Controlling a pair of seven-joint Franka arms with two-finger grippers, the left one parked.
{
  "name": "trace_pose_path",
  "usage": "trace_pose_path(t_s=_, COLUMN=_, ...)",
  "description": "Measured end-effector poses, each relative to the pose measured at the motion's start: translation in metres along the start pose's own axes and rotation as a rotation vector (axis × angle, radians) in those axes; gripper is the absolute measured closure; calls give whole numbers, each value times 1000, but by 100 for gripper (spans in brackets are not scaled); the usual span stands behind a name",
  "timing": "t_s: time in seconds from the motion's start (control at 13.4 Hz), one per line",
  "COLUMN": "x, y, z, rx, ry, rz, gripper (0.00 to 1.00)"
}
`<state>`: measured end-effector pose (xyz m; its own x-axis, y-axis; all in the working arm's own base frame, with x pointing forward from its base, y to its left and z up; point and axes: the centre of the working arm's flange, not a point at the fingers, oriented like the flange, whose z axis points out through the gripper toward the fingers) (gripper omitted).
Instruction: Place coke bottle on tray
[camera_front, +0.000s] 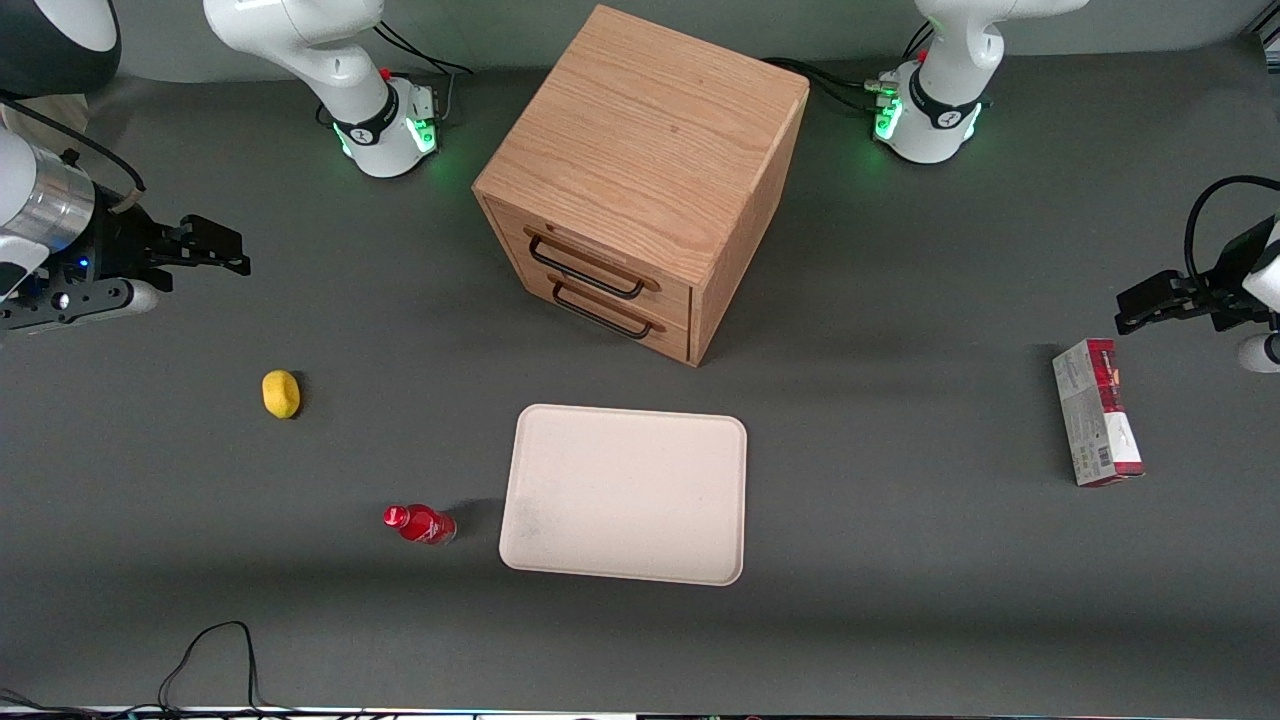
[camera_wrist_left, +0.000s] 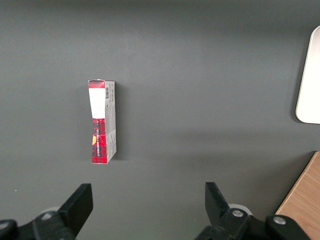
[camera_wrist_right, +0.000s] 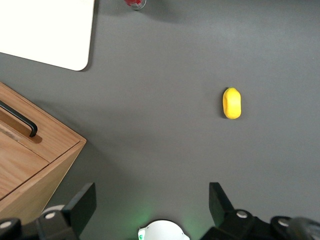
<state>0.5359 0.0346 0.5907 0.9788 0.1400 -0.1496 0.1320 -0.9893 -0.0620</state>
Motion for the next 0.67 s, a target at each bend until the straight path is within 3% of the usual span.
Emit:
trace_pose_path(t_s=0.45, x=8, y=0, z=-10, rx=-5, ry=7, rz=2, gripper=0)
trace_pose_path(t_s=0.67, x=42, y=-8, z=-20, rx=-23, ry=-52, rz=2, gripper=0)
